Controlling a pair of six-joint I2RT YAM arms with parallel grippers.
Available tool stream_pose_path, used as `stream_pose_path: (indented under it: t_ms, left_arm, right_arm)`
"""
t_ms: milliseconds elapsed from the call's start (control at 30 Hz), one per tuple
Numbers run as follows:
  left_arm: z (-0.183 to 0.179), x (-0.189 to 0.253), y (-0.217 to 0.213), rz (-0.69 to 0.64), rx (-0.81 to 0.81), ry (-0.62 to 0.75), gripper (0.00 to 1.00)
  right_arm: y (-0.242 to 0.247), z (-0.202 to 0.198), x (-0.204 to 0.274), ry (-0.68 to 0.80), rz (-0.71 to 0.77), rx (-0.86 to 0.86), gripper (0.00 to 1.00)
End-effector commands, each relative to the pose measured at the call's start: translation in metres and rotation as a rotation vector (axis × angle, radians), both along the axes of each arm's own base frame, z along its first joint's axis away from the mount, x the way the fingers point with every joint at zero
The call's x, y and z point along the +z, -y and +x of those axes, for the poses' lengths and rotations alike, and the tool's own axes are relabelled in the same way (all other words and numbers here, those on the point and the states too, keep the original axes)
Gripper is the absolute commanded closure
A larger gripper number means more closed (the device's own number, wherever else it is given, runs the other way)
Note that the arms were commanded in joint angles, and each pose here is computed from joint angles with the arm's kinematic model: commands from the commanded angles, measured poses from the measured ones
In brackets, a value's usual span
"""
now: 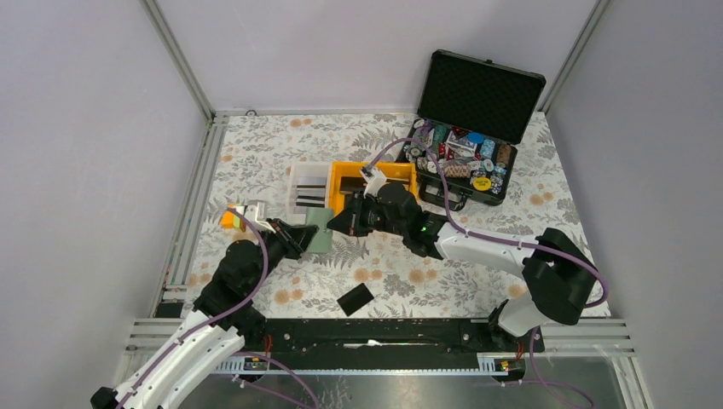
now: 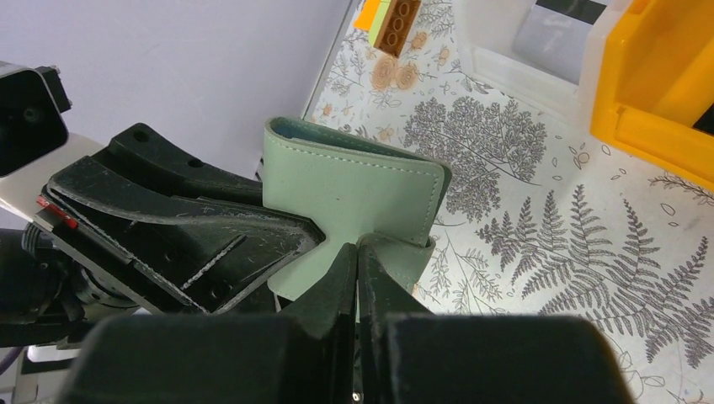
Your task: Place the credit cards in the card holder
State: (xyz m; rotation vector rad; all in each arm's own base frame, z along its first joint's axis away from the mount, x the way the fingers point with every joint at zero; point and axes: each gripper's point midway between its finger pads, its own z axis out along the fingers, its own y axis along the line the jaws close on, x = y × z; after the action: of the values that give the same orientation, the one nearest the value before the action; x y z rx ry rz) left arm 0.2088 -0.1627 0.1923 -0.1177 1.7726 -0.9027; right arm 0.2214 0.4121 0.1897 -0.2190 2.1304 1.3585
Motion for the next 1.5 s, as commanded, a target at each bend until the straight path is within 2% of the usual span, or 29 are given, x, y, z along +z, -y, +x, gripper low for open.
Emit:
stream_pose_path:
  t_ms: [0, 800, 1467]
  left_arm:
    - [0.005, 0.036, 0.001, -0.050, 0.022, 0.093, 1.00]
    - [0.005, 0.037, 0.002, -0.059, 0.036, 0.090, 1.00]
    - [0.005, 0.030, 0.004, -0.060, 0.030, 0.065, 1.00]
  right_arm:
    - [-0.009, 0.003, 0.027, 0.060, 0.030, 0.004, 1.00]
    - [-0.008, 0.008, 0.001, 0.090, -0.171, -0.040, 1.00]
    - [-0.020, 0.004, -0.004, 0.087, -0.201, -0.007, 1.00]
